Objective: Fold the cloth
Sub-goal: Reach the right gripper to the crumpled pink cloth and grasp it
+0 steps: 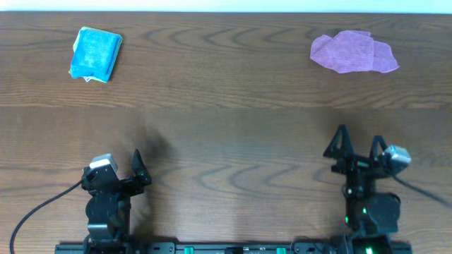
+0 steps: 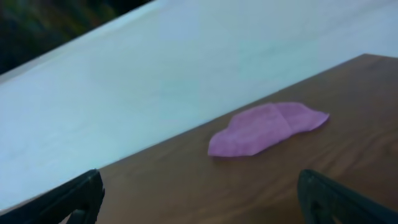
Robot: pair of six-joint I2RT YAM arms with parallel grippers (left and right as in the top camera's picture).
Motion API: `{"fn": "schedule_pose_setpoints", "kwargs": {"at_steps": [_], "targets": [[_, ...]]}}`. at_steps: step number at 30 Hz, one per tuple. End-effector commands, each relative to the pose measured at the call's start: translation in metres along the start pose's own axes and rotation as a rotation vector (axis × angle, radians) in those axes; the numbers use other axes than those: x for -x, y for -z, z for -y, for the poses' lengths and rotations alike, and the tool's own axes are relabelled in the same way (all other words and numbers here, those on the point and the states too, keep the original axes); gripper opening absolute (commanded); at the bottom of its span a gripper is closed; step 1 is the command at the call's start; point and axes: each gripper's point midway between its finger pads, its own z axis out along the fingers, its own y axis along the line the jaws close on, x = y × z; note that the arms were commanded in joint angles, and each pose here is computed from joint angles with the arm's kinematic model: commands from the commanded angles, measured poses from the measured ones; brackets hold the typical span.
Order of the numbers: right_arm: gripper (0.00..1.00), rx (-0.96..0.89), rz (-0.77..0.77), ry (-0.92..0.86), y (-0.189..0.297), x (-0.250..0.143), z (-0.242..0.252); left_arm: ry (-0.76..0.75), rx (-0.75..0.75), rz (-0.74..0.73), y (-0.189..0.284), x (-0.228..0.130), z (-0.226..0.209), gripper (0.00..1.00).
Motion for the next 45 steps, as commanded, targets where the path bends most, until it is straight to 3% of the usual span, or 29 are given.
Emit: {"fn": "schedule_pose_setpoints", "kwargs": {"at_steps": [1, 11, 17, 20, 25, 28, 30, 37, 45], "targets": [[0.99, -0.037, -0.028, -0.016, -0.021, -0.009, 0.006, -0.007, 0.021, -0.019, -0.003, -0.009, -0.005, 0.95], [0.99, 0.005, -0.254, 0.008, -0.102, -0.050, -0.019, -0.007, 0.021, -0.019, -0.003, -0.009, -0.005, 0.95], [0.99, 0.288, -0.513, -0.034, -0.082, -0.103, -0.065, -0.007, 0.021, -0.019, -0.003, -0.009, -0.005, 0.95], [0.99, 0.287, -0.479, -0.074, -0.086, -0.095, -0.068, -0.007, 0.021, -0.019, -0.003, -0.009, -0.005, 0.95], [0.99, 0.367, -0.281, -0.123, -0.098, -0.046, -0.087, -0.007, 0.021, -0.019, -0.003, -0.009, -0.005, 0.95], [0.99, 0.185, -0.185, -0.115, -0.114, -0.030, -0.057, -0.007, 0.021, -0.019, -0.003, -0.009, -0.005, 0.95], [0.99, 0.044, -0.207, -0.072, -0.129, -0.031, -0.029, -0.007, 0.021, -0.019, -0.003, -0.009, -0.005, 0.95], [0.99, -0.107, -0.461, 0.116, -0.192, -0.030, 0.015, -0.007, 0.021, -0.019, -0.003, -0.009, -0.005, 0.96], [0.99, -0.186, -0.503, 0.162, -0.253, -0.037, 0.048, -0.007, 0.021, -0.019, -0.003, -0.009, -0.005, 0.95]]}}
